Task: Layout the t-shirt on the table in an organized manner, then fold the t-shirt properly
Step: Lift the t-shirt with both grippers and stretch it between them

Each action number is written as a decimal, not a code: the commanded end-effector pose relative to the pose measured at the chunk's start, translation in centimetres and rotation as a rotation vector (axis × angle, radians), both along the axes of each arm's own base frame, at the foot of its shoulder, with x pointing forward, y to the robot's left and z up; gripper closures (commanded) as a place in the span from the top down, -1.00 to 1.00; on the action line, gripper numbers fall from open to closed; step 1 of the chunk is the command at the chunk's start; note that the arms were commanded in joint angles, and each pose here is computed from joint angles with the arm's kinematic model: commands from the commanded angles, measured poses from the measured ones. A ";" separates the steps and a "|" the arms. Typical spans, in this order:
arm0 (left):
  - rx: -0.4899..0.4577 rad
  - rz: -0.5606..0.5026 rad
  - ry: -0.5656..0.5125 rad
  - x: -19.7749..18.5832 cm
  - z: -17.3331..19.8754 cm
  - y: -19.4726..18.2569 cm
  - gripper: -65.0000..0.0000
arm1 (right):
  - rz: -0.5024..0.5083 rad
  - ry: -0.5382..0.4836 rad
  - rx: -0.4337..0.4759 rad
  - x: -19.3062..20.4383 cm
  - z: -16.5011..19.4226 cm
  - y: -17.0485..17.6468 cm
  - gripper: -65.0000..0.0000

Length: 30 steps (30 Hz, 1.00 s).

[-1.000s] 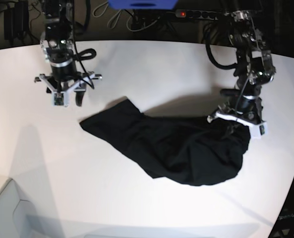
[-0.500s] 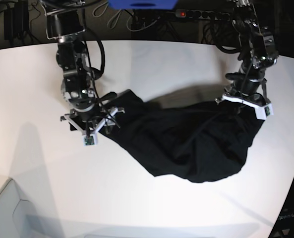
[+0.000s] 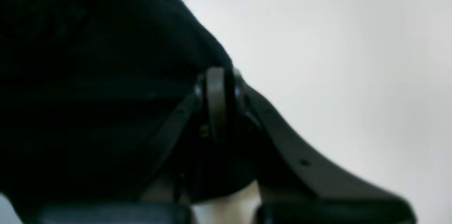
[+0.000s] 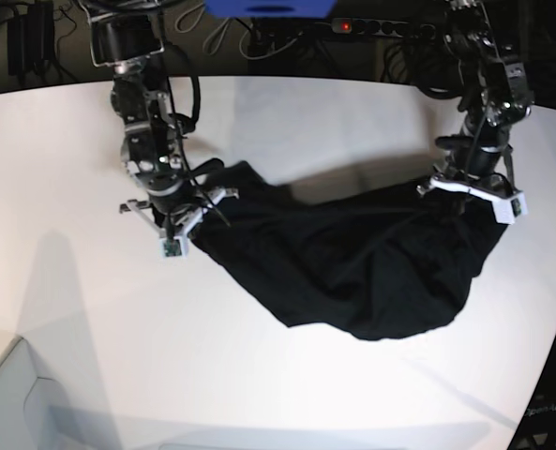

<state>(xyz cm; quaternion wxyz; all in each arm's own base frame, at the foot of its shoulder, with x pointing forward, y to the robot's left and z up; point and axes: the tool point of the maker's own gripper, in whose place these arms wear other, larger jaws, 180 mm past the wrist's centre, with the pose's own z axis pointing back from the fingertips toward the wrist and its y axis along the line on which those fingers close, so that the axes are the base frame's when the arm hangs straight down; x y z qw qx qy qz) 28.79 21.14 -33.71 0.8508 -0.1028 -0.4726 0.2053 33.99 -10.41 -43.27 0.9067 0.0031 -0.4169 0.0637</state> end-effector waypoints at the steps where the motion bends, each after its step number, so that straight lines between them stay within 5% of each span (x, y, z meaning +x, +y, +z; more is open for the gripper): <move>1: 0.033 0.023 -0.090 1.0 2.7 1.1 -0.99 | -0.001 0.021 -0.035 -1.1 -0.1 -1.4 -0.98; 4: 0.049 0.034 -0.158 2.0 5.1 1.6 -0.99 | 0.004 -0.067 -0.040 -1.0 3.2 -1.7 -1.00; 13: 0.046 0.036 -0.416 8.1 14.1 1.4 -0.99 | -0.203 -0.411 -0.065 1.4 16.2 -9.1 -1.00; 18: 0.019 0.040 -0.535 11.6 18.7 1.3 -0.99 | -0.284 -0.485 -0.074 3.2 19.9 -12.0 -1.00; 24: -0.030 -0.009 -0.536 16.5 20.0 -0.3 -0.98 | -0.336 -0.543 -0.048 6.2 24.8 -13.4 -1.00; 30: -0.076 -0.050 -0.395 18.2 14.8 -1.8 -0.98 | -0.344 -0.514 -0.040 6.3 24.5 -13.5 -1.00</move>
